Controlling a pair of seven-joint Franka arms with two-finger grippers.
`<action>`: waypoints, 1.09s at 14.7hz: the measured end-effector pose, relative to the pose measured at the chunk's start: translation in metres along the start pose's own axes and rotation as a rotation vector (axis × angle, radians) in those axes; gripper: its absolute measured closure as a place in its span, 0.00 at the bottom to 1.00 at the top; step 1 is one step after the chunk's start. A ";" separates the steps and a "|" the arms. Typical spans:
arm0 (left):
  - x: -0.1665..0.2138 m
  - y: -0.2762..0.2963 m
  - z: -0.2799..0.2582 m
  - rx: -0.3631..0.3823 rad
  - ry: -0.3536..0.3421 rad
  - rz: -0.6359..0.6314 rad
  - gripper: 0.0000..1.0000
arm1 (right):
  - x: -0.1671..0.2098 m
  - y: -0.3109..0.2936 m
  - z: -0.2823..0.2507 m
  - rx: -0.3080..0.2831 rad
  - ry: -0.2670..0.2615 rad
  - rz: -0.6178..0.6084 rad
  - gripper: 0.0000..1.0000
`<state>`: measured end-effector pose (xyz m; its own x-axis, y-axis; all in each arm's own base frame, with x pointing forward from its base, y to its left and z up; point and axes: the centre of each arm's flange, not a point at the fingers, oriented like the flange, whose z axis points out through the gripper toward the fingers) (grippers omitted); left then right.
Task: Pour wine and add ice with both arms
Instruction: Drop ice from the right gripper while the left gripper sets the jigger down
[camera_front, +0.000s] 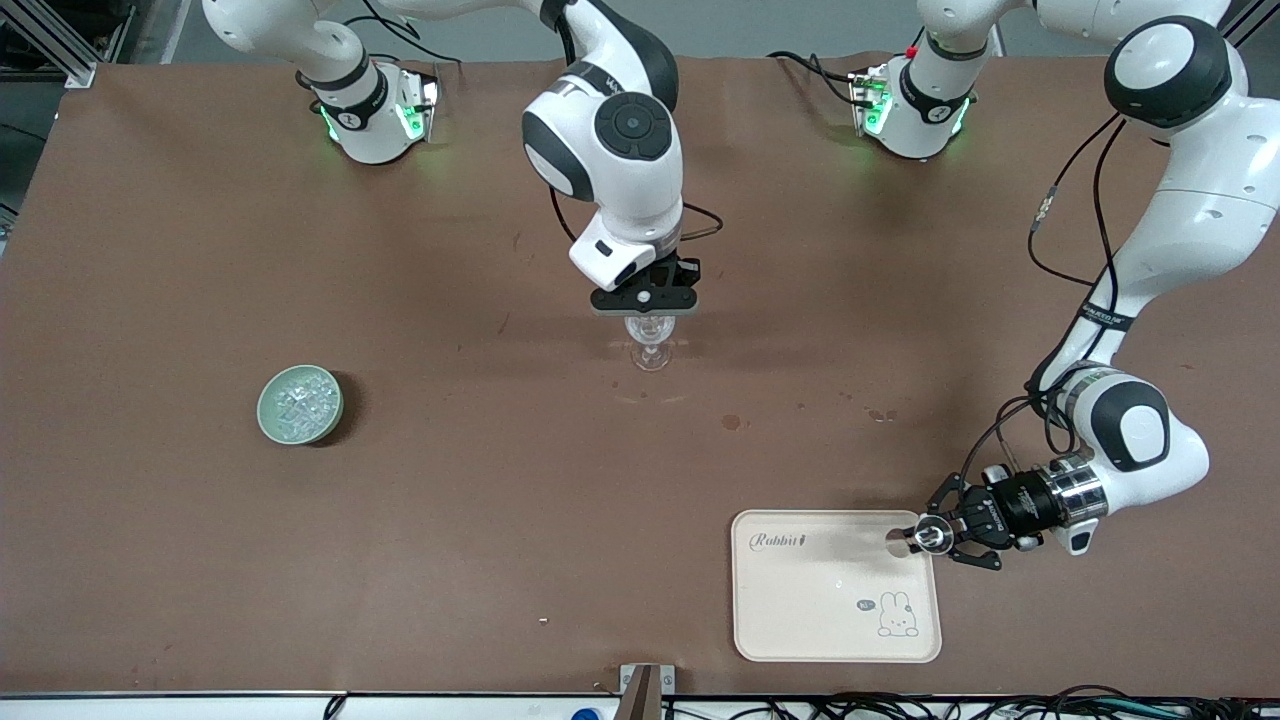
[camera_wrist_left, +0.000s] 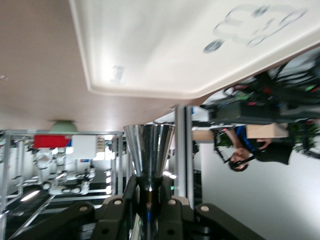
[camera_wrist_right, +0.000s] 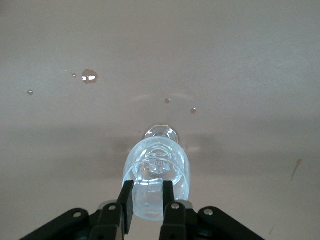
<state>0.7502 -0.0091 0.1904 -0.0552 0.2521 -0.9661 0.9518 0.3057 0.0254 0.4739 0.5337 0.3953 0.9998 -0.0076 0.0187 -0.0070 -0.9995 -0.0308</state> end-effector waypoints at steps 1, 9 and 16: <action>0.004 0.001 0.000 -0.010 0.005 -0.003 0.79 | -0.001 -0.001 0.003 -0.006 0.001 -0.004 0.73; 0.035 0.002 0.030 -0.051 0.039 0.004 0.79 | 0.004 0.002 0.015 -0.071 0.047 -0.036 0.31; 0.060 -0.002 0.034 -0.060 0.049 0.030 0.79 | 0.031 0.030 -0.022 -0.078 0.078 -0.006 0.00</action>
<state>0.7554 -0.0253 0.1235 -0.0432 0.3065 -0.9509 0.9334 0.3516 0.0710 0.5044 0.5030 0.4174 0.9953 -0.0010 0.0967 -0.0056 -0.9989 0.0472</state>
